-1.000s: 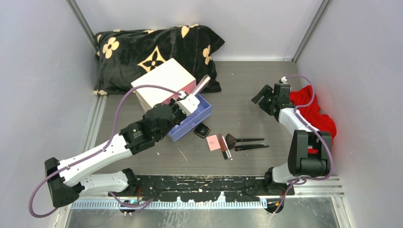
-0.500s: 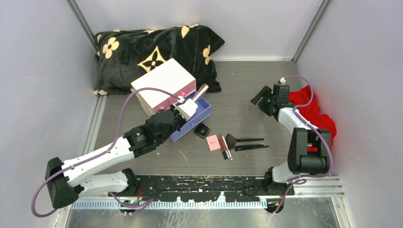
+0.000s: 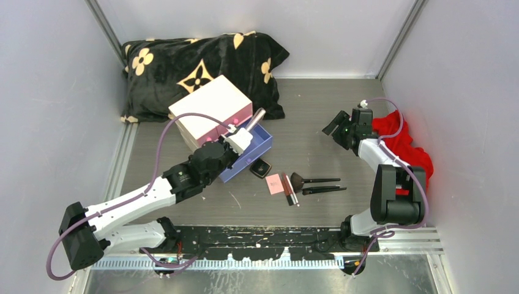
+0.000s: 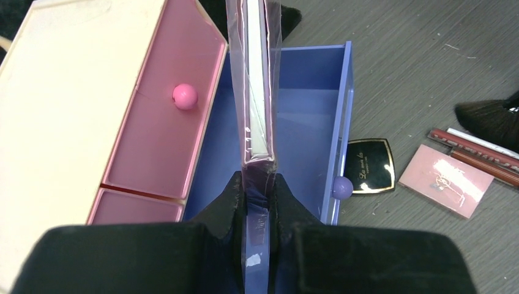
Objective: Organize the makeup
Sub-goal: Place the makeup in the drawer.
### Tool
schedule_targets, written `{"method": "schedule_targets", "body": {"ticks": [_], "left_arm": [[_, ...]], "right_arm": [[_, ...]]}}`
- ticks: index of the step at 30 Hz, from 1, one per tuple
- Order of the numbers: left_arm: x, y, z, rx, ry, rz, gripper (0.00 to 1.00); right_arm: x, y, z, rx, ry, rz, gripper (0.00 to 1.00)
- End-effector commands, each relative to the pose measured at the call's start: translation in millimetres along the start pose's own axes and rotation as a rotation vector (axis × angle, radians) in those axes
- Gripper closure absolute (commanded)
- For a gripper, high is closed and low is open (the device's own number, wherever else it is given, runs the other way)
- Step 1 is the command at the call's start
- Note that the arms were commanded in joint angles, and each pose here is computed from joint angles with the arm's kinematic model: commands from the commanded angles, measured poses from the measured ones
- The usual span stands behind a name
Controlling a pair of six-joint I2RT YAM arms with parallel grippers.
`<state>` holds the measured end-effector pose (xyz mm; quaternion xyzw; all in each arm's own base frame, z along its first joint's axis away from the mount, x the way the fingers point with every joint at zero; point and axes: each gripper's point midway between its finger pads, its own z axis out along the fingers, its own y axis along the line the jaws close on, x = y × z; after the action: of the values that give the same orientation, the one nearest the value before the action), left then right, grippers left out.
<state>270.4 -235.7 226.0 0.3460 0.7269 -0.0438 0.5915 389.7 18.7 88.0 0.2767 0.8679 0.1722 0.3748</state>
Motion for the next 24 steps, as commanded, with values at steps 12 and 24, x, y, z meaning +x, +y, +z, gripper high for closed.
{"method": "schedule_targets", "body": {"ticks": [12, 24], "left_arm": [[25, 18, 6, -0.056, 0.075, 0.100, 1.00], [62, 45, -4, -0.251, 0.214, 0.076, 1.00]], "right_arm": [[-9, 13, 3, -0.050, -0.024, 0.004, 0.30], [-6, 15, 6, -0.071, -0.014, 0.011, 0.30]]}}
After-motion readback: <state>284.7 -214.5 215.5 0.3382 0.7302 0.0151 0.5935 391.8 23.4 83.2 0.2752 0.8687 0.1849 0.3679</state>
